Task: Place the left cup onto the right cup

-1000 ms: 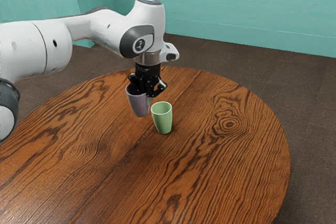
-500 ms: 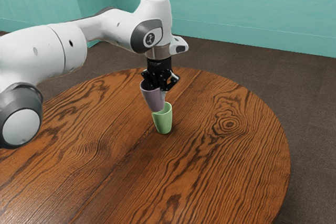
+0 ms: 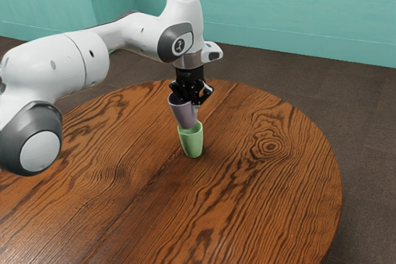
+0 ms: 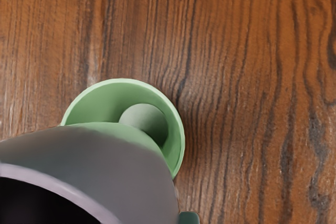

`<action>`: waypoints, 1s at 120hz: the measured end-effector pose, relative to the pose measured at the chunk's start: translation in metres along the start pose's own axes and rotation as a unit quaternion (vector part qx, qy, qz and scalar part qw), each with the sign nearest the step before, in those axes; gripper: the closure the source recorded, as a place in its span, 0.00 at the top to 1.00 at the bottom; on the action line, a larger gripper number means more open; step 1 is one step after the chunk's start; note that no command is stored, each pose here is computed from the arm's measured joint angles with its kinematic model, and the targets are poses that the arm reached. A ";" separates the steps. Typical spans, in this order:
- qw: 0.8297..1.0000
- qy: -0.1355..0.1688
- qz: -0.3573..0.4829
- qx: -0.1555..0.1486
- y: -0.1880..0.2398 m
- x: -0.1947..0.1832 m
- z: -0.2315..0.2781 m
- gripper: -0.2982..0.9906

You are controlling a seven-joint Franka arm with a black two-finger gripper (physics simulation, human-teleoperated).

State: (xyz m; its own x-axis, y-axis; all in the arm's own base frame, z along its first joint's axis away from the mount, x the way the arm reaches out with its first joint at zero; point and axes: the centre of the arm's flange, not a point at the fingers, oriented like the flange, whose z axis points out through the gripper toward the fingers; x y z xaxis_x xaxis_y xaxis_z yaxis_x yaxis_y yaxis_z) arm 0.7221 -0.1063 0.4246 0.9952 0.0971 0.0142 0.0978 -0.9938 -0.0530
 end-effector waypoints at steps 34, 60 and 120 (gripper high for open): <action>1.000 -0.008 0.002 0.006 0.002 0.014 0.019 0.16; 1.000 -0.018 0.002 0.009 0.001 0.018 0.032 0.16; 1.000 -0.023 0.005 0.010 0.003 0.020 0.036 0.16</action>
State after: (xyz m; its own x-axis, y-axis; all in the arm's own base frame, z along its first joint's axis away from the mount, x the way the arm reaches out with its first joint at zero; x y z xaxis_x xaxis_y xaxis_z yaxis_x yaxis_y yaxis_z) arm 0.7421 -0.1053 0.3890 0.9954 0.0898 -0.0325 0.0872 -0.9935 -0.0725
